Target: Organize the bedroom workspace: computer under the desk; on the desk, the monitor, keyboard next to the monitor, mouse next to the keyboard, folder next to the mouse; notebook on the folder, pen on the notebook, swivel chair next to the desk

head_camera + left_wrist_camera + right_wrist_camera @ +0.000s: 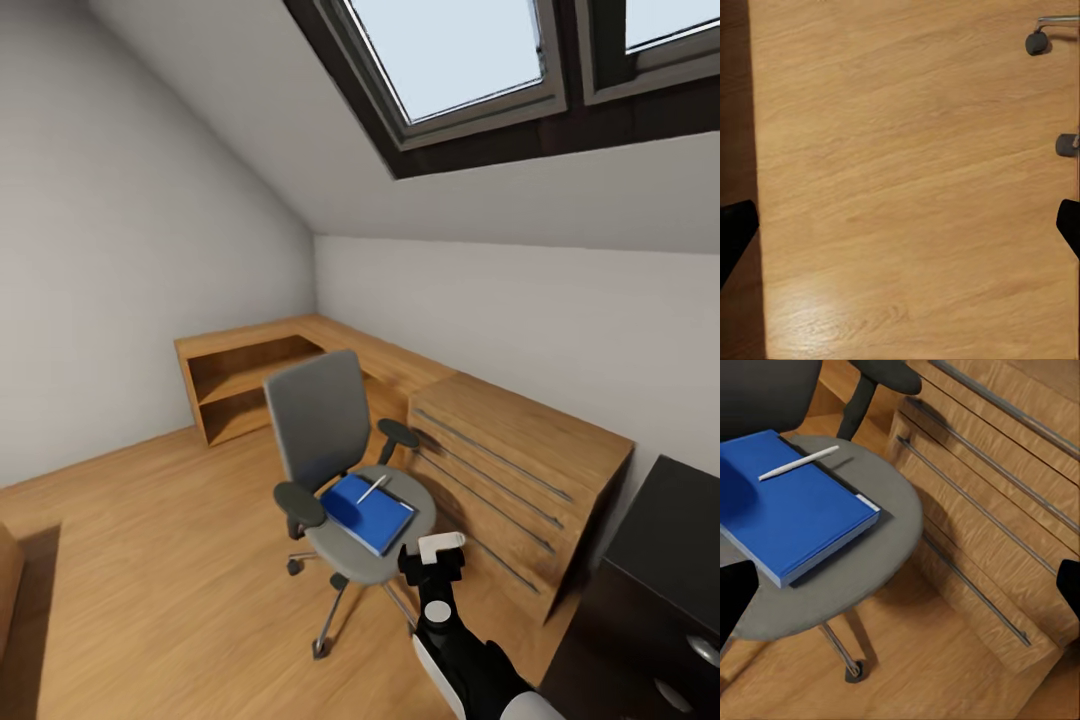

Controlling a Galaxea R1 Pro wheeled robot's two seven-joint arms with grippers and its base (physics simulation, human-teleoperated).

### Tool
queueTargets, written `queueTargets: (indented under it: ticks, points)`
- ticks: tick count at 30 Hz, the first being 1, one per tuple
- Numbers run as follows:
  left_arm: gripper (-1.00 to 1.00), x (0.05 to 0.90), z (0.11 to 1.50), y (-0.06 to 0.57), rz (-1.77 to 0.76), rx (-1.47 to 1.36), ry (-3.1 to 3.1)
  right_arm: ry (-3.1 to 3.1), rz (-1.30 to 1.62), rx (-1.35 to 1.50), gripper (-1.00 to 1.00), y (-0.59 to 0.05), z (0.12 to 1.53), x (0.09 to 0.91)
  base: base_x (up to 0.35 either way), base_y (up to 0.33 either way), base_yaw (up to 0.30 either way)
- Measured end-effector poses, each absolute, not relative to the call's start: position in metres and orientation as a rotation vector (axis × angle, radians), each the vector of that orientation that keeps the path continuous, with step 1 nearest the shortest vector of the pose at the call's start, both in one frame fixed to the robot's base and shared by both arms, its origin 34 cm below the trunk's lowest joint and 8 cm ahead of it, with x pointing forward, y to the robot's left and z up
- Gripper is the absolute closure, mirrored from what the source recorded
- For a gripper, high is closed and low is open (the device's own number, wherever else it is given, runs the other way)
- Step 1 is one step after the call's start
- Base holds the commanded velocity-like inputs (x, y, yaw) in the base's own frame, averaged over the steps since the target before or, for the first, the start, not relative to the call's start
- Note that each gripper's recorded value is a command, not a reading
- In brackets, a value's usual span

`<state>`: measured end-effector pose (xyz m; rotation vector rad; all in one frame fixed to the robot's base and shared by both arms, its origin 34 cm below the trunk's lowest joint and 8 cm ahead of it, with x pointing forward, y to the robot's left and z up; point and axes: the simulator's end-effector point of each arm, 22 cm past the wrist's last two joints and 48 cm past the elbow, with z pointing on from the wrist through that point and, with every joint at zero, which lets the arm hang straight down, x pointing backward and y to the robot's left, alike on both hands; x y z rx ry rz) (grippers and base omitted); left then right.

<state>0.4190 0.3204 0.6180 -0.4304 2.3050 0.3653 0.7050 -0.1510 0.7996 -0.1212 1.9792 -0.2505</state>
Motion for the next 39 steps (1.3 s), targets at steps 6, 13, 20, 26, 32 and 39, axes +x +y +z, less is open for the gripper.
queueTargets:
  ticks: [6,13,20,26,32,39]
  points:
    - [-1.00,0.431,0.627,0.340,0.307,-0.529,2.256,1.963,-0.244,-0.113,-1.00,-0.151,0.803,0.706,0.290,0.055,0.000]
    - [-1.00,0.432,0.629,0.345,0.308,-0.539,2.248,1.959,-0.243,-0.112,-1.00,-0.151,0.804,0.707,0.328,0.001,0.000]
    - [-1.00,0.424,0.631,0.398,0.302,-0.688,2.209,1.950,-0.238,-0.097,-1.00,-0.155,0.804,0.708,0.330,0.000,0.000]
    - [-1.00,0.427,0.641,0.418,0.315,-0.733,2.174,1.964,-0.239,-0.077,-1.00,-0.158,0.802,0.707,0.330,0.000,0.000]
    - [-1.00,0.422,0.640,0.435,0.275,-0.814,2.194,2.183,-0.213,0.057,-1.00,-0.172,0.773,0.699,0.330,0.000,0.000]
    - [-1.00,0.423,0.642,0.440,0.233,-0.835,2.181,2.411,-0.127,0.095,-1.00,-0.156,0.792,0.721,0.321,0.000,0.000]
